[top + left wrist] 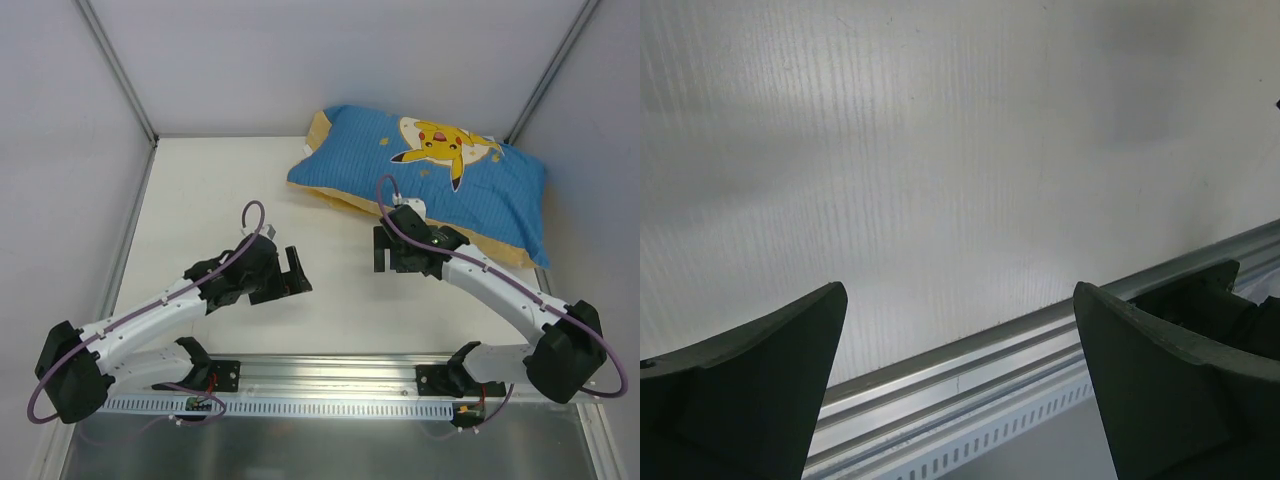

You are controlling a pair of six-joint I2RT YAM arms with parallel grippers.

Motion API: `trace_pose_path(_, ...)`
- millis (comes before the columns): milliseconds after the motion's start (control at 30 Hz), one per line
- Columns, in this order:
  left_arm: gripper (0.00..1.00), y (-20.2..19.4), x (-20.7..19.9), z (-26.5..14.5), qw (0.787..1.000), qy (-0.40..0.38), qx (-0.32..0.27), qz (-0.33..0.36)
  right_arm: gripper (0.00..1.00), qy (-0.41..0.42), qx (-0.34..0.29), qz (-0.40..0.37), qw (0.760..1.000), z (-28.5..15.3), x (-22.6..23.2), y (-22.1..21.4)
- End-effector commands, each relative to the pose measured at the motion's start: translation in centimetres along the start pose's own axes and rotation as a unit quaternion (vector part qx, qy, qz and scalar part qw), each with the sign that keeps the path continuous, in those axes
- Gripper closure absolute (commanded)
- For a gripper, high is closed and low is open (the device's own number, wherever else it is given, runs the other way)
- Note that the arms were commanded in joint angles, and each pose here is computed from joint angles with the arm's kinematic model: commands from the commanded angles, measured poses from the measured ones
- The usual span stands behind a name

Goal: Remove the pillowcase from the pillow

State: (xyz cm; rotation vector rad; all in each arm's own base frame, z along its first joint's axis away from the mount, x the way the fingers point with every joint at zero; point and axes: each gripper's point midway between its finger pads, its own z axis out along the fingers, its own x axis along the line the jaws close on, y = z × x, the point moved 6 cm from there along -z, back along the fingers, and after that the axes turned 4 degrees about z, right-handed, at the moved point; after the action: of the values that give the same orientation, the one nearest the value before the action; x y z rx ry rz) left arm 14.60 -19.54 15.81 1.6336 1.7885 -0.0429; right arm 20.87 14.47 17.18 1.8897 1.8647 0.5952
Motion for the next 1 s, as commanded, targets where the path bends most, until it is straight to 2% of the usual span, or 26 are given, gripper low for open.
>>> trace_pose_path(0,0.01,0.6,-1.0,-0.3,1.0,-0.017,0.0,0.01,0.04,0.003,-0.029,0.019,0.999,-0.9,-0.1,0.7)
trace_pose_path(200,0.01,1.5,-1.2,-0.2,1.0,-0.008,0.002,0.029,0.04,-0.015,-0.021,0.021,0.999,-0.5,-0.9,-0.3)
trace_pose_path(333,0.01,3.8,-1.4,-0.4,0.999,0.012,-0.005,0.051,0.04,-0.007,-0.018,0.017,1.0,-0.7,-0.9,-0.6)
trace_pose_path(433,0.01,7.5,-1.9,-0.6,0.997,0.021,-0.029,0.063,0.04,0.002,-0.031,0.021,0.999,-1.2,-1.1,-0.4)
trace_pose_path(600,0.01,13.6,-1.4,0.4,0.996,0.039,-0.037,0.074,0.04,0.01,-0.049,0.04,0.998,-2.9,-1.5,0.2)
trace_pose_path(633,0.01,15.8,-2.3,-0.3,0.994,0.026,-0.059,0.093,0.04,0.017,-0.059,0.047,0.997,-3.5,-1.6,0.4)
trace_pose_path(700,0.01,17.6,-2.7,0.9,0.992,0.027,-0.057,0.112,0.04,0.018,-0.066,0.051,0.996,-3.9,-2.0,0.3)
trace_pose_path(733,0.01,19.7,-3.6,0.2,0.988,0.019,-0.081,0.129,0.04,0.021,-0.074,0.055,0.996,-4.2,-2.2,0.4)
trace_pose_path(800,0.01,21.5,-3.3,1.9,0.988,0.028,-0.076,0.131,0.04,0.017,-0.077,0.054,0.995,-4.6,-2.7,0.1)
trace_pose_path(833,0.01,23.8,-3.8,1.4,0.986,0.022,-0.101,0.133,0.04,0.009,-0.078,0.052,0.996,-4.6,-3.0,0.0)
trace_pose_path(900,0.01,25.4,-3.2,3.9,0.988,0.023,-0.084,0.128,0.04,0.002,-0.075,0.049,0.996,-4.8,-3.6,-0.4)
trace_pose_path(933,0.01,27.2,-4.1,3.7,0.986,0.009,-0.101,0.131,0.04,-0.001,-0.073,0.048,0.996,-4.8,-3.8,-0.7)
trace_pose_path(967,0.01,28.0,-2.7,6.2,0.99,0.009,-0.078,0.116,0.04,-0.001,-0.073,0.048,0.996,-5.0,-4.0,-0.9)
